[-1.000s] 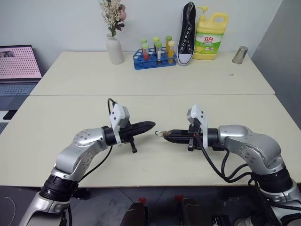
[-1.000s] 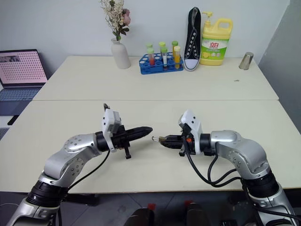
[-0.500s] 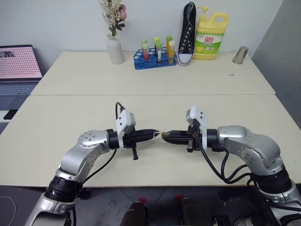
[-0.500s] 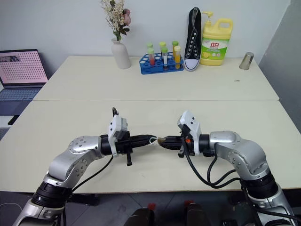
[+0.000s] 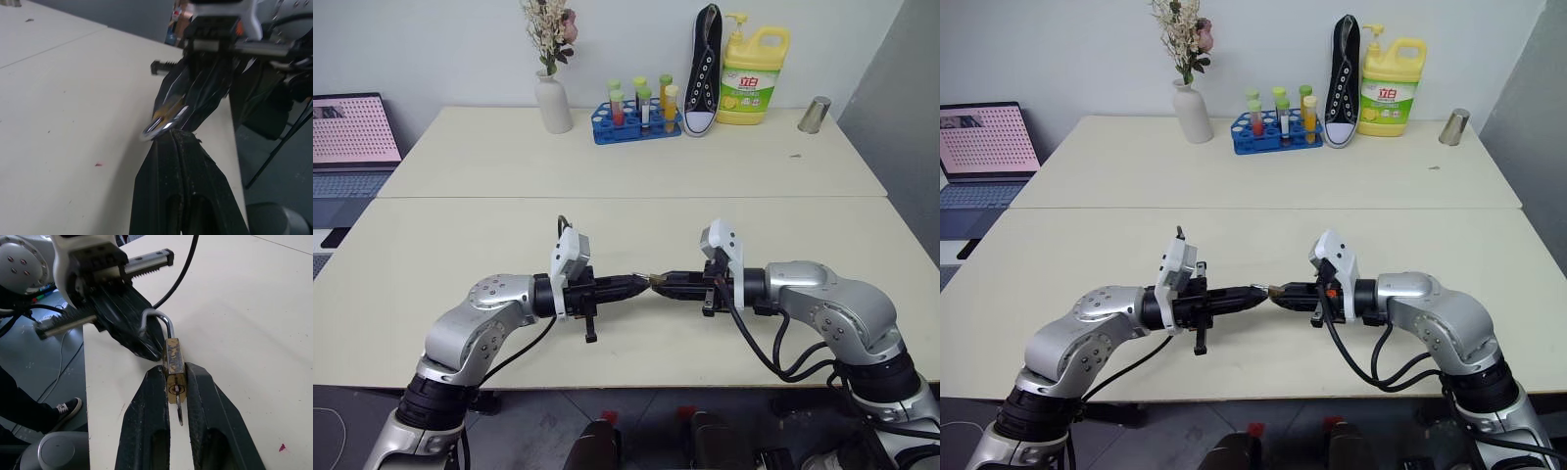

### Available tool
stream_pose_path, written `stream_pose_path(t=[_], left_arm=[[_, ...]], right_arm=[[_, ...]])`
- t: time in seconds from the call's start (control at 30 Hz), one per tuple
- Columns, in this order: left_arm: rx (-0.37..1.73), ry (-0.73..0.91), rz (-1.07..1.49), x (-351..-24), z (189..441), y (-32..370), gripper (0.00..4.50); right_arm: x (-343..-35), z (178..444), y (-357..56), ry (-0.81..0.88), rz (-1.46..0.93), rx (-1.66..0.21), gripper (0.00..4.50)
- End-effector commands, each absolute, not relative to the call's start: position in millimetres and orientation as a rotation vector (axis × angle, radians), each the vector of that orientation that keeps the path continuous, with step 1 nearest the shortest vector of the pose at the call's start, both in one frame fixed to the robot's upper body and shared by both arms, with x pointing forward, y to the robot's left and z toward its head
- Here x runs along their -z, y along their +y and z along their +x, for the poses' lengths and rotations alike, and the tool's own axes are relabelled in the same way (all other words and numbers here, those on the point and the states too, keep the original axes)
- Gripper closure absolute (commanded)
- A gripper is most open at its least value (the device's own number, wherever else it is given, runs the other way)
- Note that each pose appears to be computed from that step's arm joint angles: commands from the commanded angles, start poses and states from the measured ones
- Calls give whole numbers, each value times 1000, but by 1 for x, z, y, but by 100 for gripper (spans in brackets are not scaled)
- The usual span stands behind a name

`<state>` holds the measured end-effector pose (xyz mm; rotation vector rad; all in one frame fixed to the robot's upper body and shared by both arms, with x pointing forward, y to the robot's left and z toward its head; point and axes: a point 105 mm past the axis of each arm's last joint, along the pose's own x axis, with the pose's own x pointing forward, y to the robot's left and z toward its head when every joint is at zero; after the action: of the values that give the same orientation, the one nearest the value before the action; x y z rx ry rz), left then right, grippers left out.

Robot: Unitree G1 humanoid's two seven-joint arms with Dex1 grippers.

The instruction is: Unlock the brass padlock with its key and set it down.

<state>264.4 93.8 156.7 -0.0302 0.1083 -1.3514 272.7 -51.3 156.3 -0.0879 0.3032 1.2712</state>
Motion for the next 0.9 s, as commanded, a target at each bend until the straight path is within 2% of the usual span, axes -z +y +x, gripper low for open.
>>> stream_pose_path(t=[0.03,0.33,0.7,0.77,0.9], left_arm=[[1364,84,-61,-169,257,95,450],[1305,78,-42,-169,267,98,450],[1326,64,-42,-172,263,94,450],[1338,75,-5,-170,258,99,450],[1298,83,255,-158,252,117,450]], right_arm=[[-165,269,-48,254,-99,-1300,439],[-165,269,-47,255,-106,-1310,439],[-165,269,-47,258,-110,-1312,439],[-165,270,-48,260,-109,-1306,439],[-161,270,-50,289,-92,-1296,439]])
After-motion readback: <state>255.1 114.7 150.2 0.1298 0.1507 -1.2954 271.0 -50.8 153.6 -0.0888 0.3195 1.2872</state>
